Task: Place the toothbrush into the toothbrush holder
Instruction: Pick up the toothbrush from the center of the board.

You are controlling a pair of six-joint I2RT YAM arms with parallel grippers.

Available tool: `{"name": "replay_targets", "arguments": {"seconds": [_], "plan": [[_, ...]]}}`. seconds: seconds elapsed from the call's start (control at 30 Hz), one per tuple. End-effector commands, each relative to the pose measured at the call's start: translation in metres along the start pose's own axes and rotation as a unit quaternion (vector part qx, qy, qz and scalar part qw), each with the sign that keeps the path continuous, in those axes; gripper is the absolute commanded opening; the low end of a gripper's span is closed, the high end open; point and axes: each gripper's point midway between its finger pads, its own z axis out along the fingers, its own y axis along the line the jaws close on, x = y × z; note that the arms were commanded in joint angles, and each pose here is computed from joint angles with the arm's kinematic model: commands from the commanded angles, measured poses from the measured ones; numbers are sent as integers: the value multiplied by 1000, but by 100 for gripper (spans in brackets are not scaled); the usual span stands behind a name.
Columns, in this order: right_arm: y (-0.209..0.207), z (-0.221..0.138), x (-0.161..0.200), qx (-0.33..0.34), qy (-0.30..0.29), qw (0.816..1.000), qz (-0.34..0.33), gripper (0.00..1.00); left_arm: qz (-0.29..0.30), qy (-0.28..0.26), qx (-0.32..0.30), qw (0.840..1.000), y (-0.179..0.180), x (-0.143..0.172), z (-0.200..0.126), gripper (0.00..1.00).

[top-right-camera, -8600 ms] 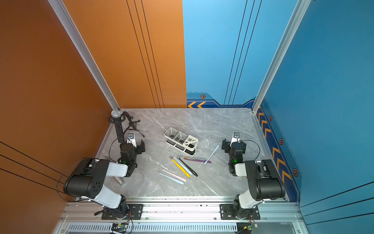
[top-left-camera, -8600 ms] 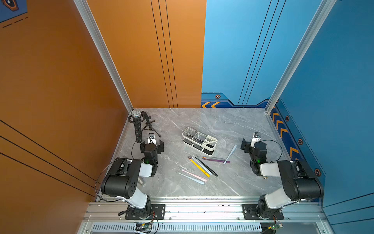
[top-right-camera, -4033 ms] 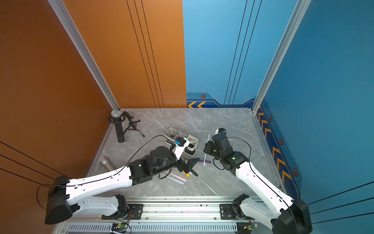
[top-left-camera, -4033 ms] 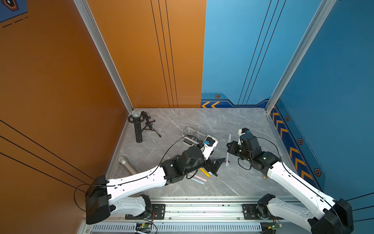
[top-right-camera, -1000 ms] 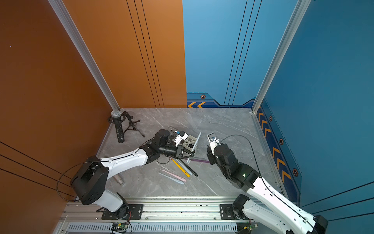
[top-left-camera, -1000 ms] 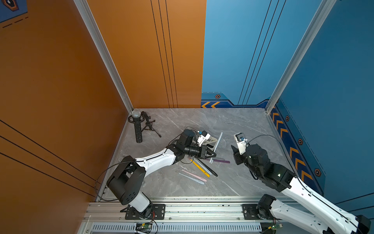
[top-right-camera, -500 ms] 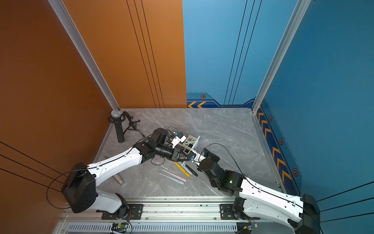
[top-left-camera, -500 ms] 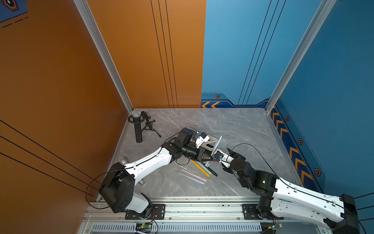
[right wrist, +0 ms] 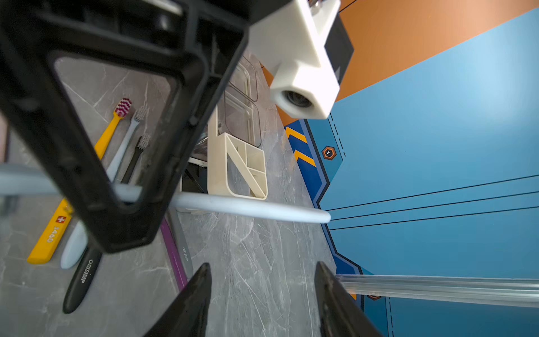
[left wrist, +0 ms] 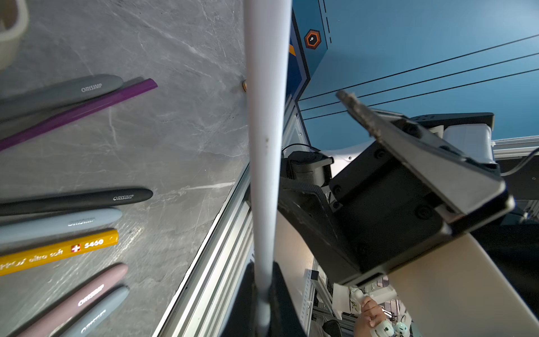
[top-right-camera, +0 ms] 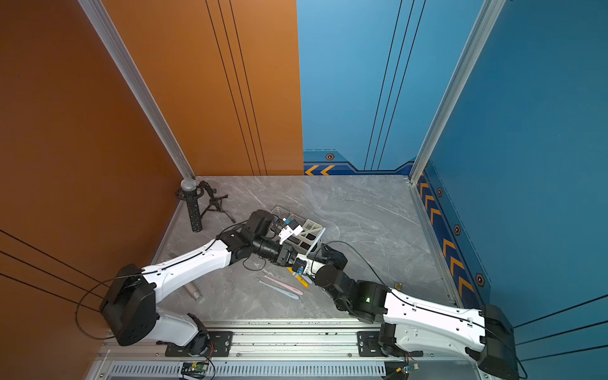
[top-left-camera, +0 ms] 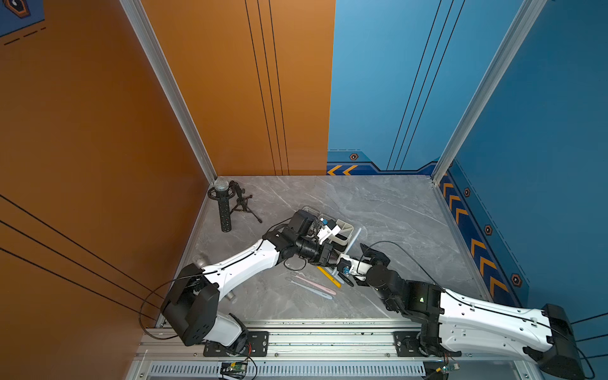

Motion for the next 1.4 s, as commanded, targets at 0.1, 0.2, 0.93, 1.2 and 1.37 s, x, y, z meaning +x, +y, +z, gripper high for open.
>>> {"name": "replay_targets", "arguments": {"seconds": [0.1,0.2,0.93,1.2,1.37], "plan": [[-8,6,-15,6,-2,1000,-15,58,6,29,15,999,-5,12,5,0],[-4,13,-13,3,10,999,-35,58,5,37,23,999,-7,14,8,0],[34,26,-9,-112,14,993,-20,37,7,69,60,996,-22,23,13,0],[43,28,-8,-130,14,991,-17,38,20,67,72,995,-36,11,14,0],[53,32,-12,-150,11,989,-6,30,23,78,83,993,-43,13,19,0]]}}
